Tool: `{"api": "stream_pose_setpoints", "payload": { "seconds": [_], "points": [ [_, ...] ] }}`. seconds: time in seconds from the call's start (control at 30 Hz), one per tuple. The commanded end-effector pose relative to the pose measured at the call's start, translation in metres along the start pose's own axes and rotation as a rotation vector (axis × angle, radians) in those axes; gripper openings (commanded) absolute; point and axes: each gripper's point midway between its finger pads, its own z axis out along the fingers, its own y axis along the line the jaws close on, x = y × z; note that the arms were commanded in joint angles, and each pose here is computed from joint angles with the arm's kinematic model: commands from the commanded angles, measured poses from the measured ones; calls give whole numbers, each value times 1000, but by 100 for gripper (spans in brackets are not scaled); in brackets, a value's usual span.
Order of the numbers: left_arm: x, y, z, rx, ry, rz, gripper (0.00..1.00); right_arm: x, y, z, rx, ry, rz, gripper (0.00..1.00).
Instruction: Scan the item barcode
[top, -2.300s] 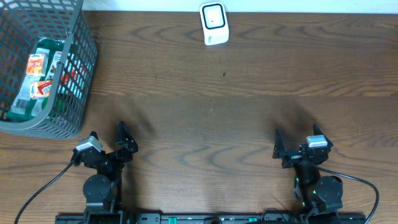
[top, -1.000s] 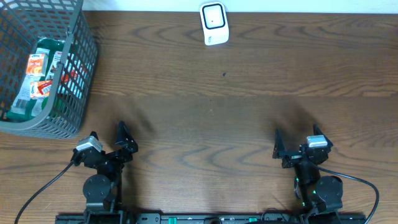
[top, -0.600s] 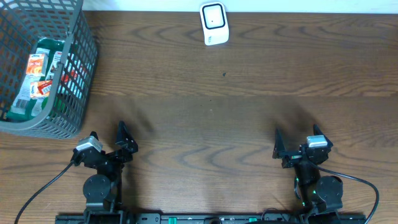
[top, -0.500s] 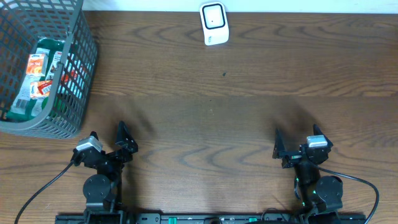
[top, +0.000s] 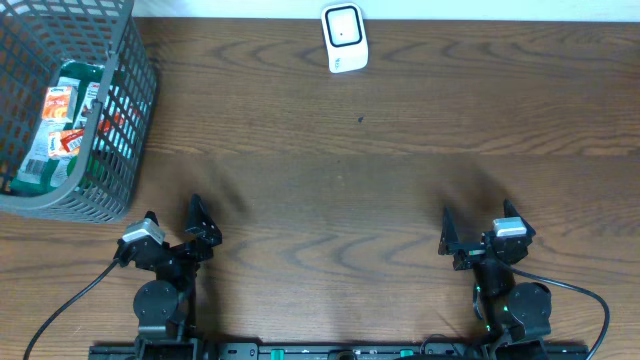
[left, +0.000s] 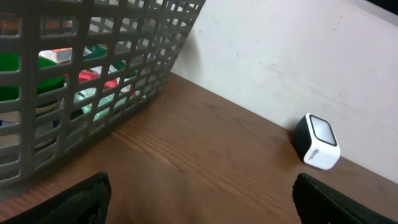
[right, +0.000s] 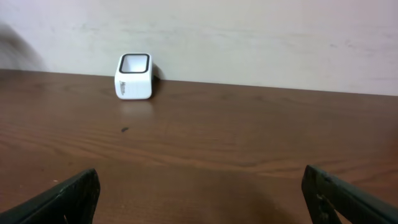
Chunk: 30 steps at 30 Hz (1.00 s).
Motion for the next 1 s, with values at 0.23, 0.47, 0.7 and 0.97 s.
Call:
{"api": "stream_pose_setpoints", "payload": {
  "seconds": [0.23, 0.47, 0.7, 0.97],
  "points": [
    [15, 11, 1, -42, 48, 23, 95, 1, -3, 0, 14, 3, 18, 99],
    [17, 12, 1, -46, 58, 24, 94, 1, -3, 0, 14, 3, 18, 99],
    [26, 15, 3, -64, 97, 32, 94, 1, -3, 0, 14, 3, 18, 99],
    [28, 16, 3, -67, 104, 33, 94, 1, -3, 0, 14, 3, 18, 99]
  ]
}}
